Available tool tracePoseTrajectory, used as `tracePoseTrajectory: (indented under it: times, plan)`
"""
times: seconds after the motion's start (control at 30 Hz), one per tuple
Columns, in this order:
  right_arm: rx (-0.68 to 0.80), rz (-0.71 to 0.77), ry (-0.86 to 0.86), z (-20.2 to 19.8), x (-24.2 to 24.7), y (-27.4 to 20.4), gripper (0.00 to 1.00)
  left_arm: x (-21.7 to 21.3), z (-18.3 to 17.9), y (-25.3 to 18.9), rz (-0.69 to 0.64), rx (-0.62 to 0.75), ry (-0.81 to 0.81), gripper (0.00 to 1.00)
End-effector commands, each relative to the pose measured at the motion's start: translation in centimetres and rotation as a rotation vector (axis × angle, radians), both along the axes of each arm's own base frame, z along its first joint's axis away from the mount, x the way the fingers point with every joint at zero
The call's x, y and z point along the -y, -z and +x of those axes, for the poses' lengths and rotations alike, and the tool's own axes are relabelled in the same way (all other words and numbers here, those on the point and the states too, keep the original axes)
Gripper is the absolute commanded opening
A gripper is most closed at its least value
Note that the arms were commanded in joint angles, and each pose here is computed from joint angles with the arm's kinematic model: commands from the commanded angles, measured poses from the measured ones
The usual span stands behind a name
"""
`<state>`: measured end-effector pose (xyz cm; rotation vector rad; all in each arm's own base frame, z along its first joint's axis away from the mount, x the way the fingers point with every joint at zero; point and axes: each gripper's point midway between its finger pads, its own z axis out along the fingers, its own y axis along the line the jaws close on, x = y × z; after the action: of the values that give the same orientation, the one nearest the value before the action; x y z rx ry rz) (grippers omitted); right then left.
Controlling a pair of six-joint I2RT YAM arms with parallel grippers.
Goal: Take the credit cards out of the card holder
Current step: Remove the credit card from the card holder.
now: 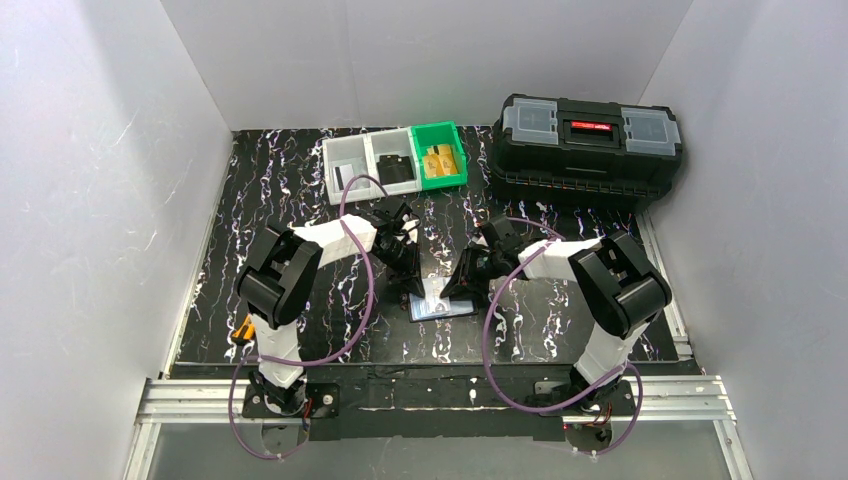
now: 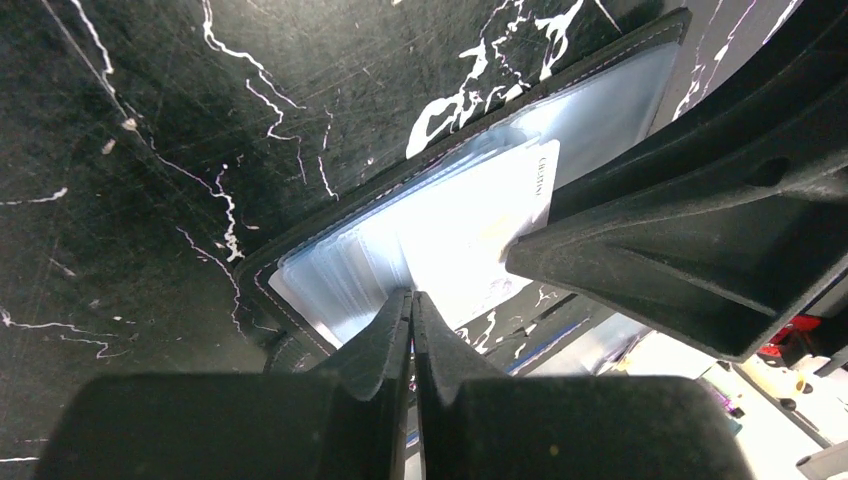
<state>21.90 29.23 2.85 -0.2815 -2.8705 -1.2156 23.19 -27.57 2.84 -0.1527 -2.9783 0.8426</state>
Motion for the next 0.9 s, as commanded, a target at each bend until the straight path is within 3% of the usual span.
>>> tracePoseTrajectory:
  times: [0.0, 0.17, 0.27, 0.4, 0.87]
  plan:
    - [0.007, 0.048, 0.001, 0.2, -0.5, -0.4, 0.27, -1.8, -1.2, 2.5, 0.113, -0.039, -0.018, 0.00]
    - [0.000, 0.072, 0.026, 0.2, -0.1, -0.4, 0.26, -3.0, -1.7, 3.3, 0.177, -0.054, -0.040, 0.00]
    - [0.003, 0.124, 0.039, 0.2, 0.0, -0.7, 0.34, -3.3, -1.9, 3.5, 0.196, -0.058, -0.044, 0.00]
    - [0.006, 0.184, 0.056, 0.3, 0.0, -1.0, 0.34, -3.6, -2.0, 3.7, 0.209, -0.064, -0.047, 0.00]
    - [-0.017, 0.269, 0.113, 0.5, 0.3, -0.9, 0.23, -3.5, -2.1, 3.9, 0.212, -0.078, -0.043, 0.00]
